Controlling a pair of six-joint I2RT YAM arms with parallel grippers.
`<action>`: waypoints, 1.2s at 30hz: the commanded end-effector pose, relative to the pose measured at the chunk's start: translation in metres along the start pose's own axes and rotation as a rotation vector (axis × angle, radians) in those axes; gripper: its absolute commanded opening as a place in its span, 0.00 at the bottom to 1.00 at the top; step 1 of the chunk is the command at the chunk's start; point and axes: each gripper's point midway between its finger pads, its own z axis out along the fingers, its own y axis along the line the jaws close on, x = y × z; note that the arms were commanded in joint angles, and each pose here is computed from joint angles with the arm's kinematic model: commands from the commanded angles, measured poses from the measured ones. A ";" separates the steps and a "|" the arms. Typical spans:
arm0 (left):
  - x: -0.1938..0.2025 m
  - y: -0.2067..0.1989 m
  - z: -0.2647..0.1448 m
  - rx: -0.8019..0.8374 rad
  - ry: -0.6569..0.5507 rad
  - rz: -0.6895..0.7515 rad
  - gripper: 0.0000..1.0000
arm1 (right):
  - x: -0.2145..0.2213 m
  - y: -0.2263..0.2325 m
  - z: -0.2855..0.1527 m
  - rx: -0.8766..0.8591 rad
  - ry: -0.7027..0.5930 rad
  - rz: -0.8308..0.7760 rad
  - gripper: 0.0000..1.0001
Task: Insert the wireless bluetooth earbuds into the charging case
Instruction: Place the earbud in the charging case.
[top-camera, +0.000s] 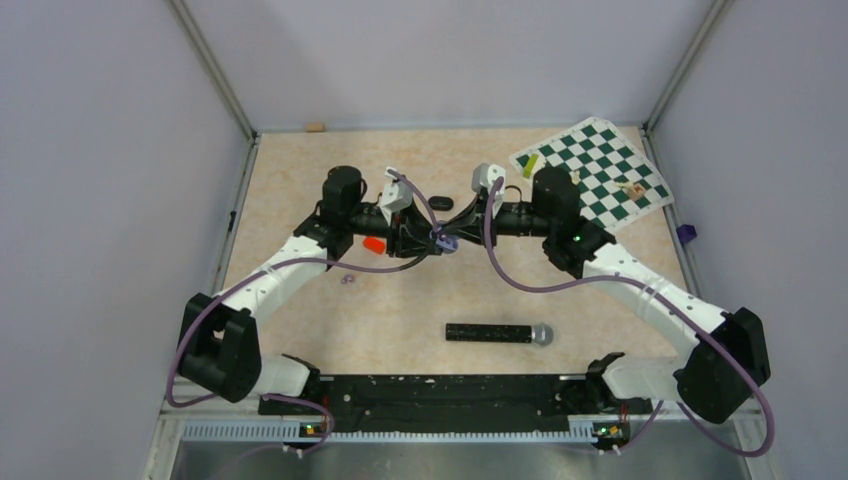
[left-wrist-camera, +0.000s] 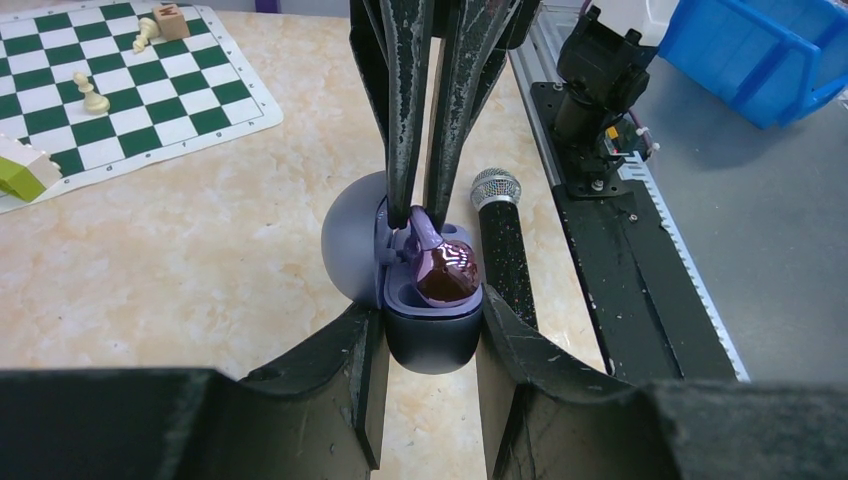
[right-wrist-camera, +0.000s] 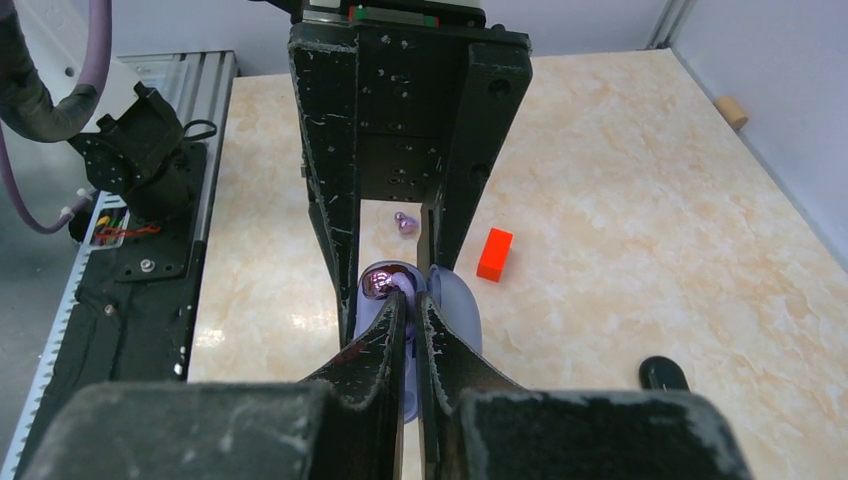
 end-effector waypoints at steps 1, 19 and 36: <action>-0.012 -0.003 -0.001 0.010 -0.025 0.057 0.00 | -0.004 0.001 0.007 -0.002 -0.025 -0.016 0.03; -0.020 0.003 -0.006 -0.029 -0.052 0.057 0.00 | 0.002 -0.004 0.009 0.026 -0.004 -0.028 0.00; -0.021 0.006 -0.008 -0.049 -0.058 0.053 0.00 | -0.005 0.007 0.012 -0.014 0.002 -0.041 0.25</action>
